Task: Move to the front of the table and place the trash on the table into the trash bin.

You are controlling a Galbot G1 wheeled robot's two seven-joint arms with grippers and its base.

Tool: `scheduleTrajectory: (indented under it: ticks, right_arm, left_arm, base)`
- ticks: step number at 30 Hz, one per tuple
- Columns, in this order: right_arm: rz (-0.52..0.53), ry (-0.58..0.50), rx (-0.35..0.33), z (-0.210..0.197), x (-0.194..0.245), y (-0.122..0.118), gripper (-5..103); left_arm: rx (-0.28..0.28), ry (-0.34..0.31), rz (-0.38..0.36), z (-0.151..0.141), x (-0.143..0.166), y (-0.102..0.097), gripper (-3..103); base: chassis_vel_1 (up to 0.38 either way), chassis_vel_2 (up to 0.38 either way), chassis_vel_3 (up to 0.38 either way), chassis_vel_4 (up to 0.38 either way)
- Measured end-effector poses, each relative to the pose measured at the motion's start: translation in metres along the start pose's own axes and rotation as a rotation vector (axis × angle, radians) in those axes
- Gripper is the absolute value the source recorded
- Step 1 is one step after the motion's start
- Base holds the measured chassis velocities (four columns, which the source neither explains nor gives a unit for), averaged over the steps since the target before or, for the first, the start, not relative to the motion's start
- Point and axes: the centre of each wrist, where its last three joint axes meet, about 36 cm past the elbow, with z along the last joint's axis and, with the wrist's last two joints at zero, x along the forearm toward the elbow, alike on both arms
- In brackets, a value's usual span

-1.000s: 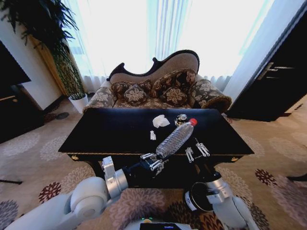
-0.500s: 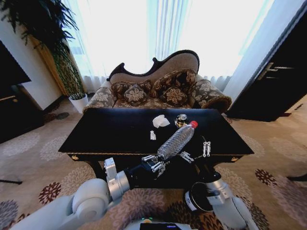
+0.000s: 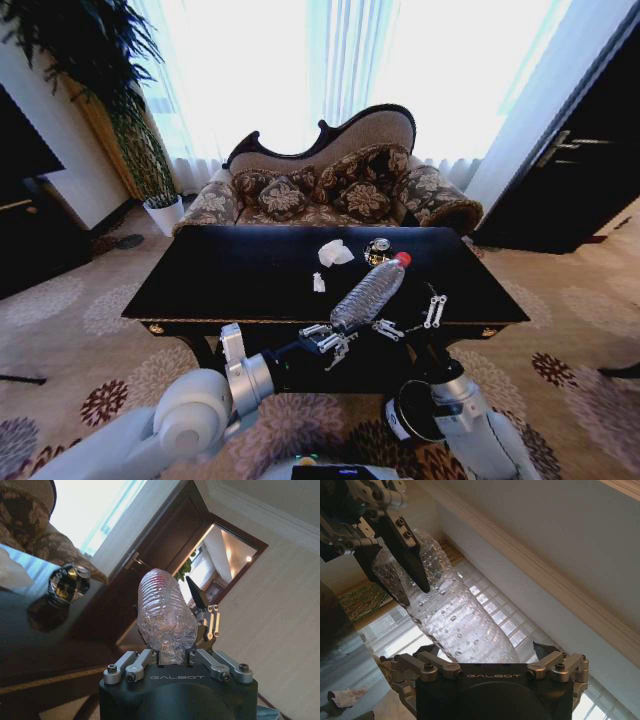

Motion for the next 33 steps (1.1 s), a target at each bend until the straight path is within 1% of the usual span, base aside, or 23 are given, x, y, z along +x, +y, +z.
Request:
scheduleTrajectory:
  ticks: [2, 4, 9, 12, 18, 19, 21, 23, 27, 28, 29, 30, 33]
  right_arm:
    - [-0.009, -0.009, 0.004, 0.001, 0.000, 0.003, 100]
    - [-0.017, -0.015, 0.005, 0.000, -0.001, 0.006, 100]
    - [-0.020, -0.019, 0.005, -0.003, -0.001, 0.006, 100]
    - [-0.019, -0.014, 0.001, -0.004, -0.001, 0.006, 100]
    - [-0.013, -0.012, -0.004, -0.005, -0.001, 0.006, 100]
    - [-0.013, -0.012, -0.005, -0.004, -0.001, 0.006, 103]
    - [-0.011, -0.014, -0.003, -0.002, -0.001, 0.006, 95]
    - [-0.010, -0.014, -0.003, -0.002, -0.001, 0.006, 95]
    - [-0.016, -0.011, -0.004, -0.002, 0.001, 0.008, 73]
    - [-0.016, -0.011, -0.004, -0.002, 0.001, 0.008, 73]
    - [-0.017, -0.011, -0.006, -0.002, 0.001, 0.009, 68]
    - [-0.018, -0.011, -0.007, -0.002, 0.001, 0.009, 68]
    - [-0.021, -0.013, -0.011, -0.002, 0.001, 0.011, 57]
  left_arm:
    - [0.020, -0.006, 0.008, -0.001, -0.003, -0.002, 24]
    - [0.046, 0.003, 0.000, 0.000, -0.004, -0.003, 24]
    - [0.057, 0.028, -0.006, 0.004, -0.004, -0.003, 24]
    - [0.076, 0.040, 0.003, 0.008, -0.006, -0.005, 23]
    - [0.090, 0.038, 0.029, 0.008, -0.014, -0.011, 23]
    - [0.094, 0.037, 0.035, 0.007, -0.017, -0.013, 23]
    - [0.101, 0.046, 0.043, 0.007, -0.020, -0.015, 23]
    - [0.102, 0.051, 0.044, 0.007, -0.021, -0.015, 23]
    - [0.107, 0.062, 0.033, 0.009, -0.018, -0.014, 21]
    - [0.107, 0.062, 0.033, 0.009, -0.018, -0.014, 21]
    - [0.109, 0.063, 0.031, 0.010, -0.017, -0.013, 21]
    - [0.111, 0.066, 0.029, 0.010, -0.016, -0.013, 21]
    - [0.108, 0.072, 0.025, 0.011, -0.016, -0.013, 21]
  base:
    - [0.000, 0.000, 0.000, 0.000]
    - [0.000, 0.000, 0.000, 0.000]
    - [0.000, 0.000, 0.000, 0.000]
    - [0.000, 0.000, 0.000, 0.000]
    - [0.000, 0.000, 0.000, 0.000]
    - [0.000, 0.000, 0.000, 0.000]
    - [0.000, 0.000, 0.000, 0.000]
    - [0.000, 0.000, 0.000, 0.000]
    - [0.000, 0.000, 0.000, 0.000]
    - [0.000, 0.000, 0.000, 0.000]
    - [0.000, 0.000, 0.000, 0.000]
    - [0.000, 0.000, 0.000, 0.000]
    - [0.000, 0.000, 0.000, 0.000]
